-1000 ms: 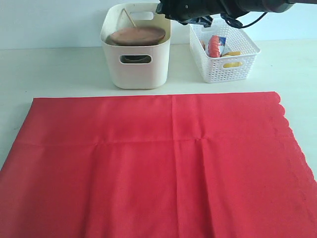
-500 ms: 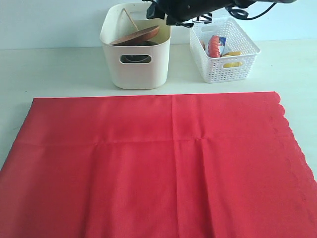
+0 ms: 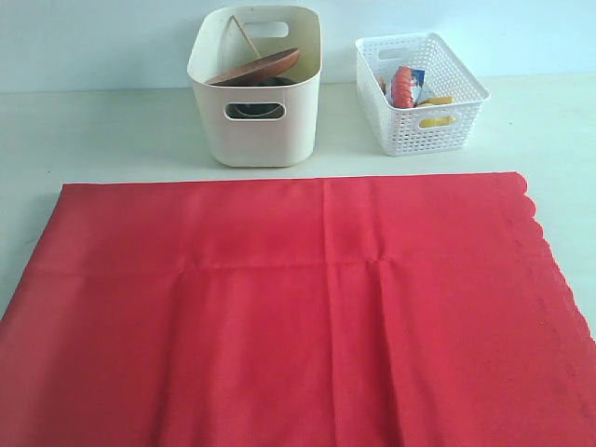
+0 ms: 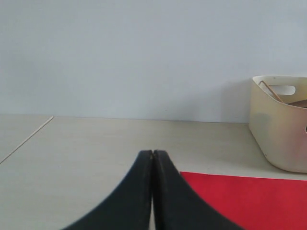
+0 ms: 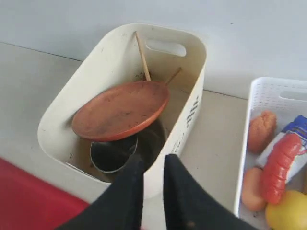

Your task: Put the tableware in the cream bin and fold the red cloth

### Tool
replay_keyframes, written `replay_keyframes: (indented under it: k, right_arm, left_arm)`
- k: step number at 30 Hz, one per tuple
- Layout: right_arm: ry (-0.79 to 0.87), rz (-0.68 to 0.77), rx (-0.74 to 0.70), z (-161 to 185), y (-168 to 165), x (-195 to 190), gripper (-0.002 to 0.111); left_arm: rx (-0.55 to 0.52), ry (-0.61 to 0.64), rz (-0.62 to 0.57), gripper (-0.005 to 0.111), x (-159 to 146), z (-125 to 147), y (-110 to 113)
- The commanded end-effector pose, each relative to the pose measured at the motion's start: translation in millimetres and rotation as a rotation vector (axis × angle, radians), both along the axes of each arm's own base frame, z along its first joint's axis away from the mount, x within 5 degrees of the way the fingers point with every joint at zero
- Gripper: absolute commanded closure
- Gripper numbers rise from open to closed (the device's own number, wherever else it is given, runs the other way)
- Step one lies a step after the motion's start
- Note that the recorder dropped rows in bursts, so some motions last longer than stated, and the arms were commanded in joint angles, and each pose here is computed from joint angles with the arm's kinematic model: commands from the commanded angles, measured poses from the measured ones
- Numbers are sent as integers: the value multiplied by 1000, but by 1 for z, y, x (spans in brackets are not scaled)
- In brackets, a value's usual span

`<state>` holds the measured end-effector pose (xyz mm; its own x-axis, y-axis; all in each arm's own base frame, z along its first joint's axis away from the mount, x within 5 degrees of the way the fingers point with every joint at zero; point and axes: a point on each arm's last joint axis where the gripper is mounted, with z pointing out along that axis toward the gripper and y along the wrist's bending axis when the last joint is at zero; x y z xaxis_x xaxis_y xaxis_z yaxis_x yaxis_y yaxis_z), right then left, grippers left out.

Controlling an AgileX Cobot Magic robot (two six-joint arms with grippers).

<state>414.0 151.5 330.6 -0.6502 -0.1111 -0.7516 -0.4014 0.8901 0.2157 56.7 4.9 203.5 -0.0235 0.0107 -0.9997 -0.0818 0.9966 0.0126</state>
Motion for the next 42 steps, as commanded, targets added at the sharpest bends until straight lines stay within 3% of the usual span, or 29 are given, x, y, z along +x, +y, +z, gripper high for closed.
replay_keyframes:
  k: [1,10,17,19,20,21,23,27,32,35,39,42]
  right_arm:
    - [-38,-13,-26,30,-11,-20,106]
    - [-69,-64,-1,25,-26,-64,108]
    - [-24,-99,-15,-11,-40,-100,108]
    - [25,-106,-44,-37,-45,-113,108]
    - [44,-109,-52,-46,-47,-117,108]
    - [80,-115,-68,-63,-50,-124,108]
    - [132,-126,-92,-90,-53,-132,108]
    - [171,-157,-116,-124,-59,-143,108]
    - [202,-157,-129,-135,-60,-144,108]
    - [208,-158,-127,-135,-60,-144,108]
    - [209,-159,-126,-135,-60,-144,108]
    - [209,-159,-126,-135,-60,-144,108]
  left_arm:
    - [4,-7,-8,104,0,0,0]
    - [4,-7,-8,104,0,0,0]
    - [22,-5,-8,104,0,0,0]
    - [24,-38,-10,104,0,3,-1]
    - [-26,-80,-13,104,0,7,-1]
    - [-253,-223,-37,104,-2,18,-1]
    - [-634,-318,-91,104,-4,27,-1]
    - [-536,-189,-40,104,-7,62,-1]
    - [-400,64,23,104,29,93,2]
    - [-292,153,26,104,51,96,3]
    - [-282,193,28,104,70,90,4]
    - [-288,290,41,104,86,77,5]
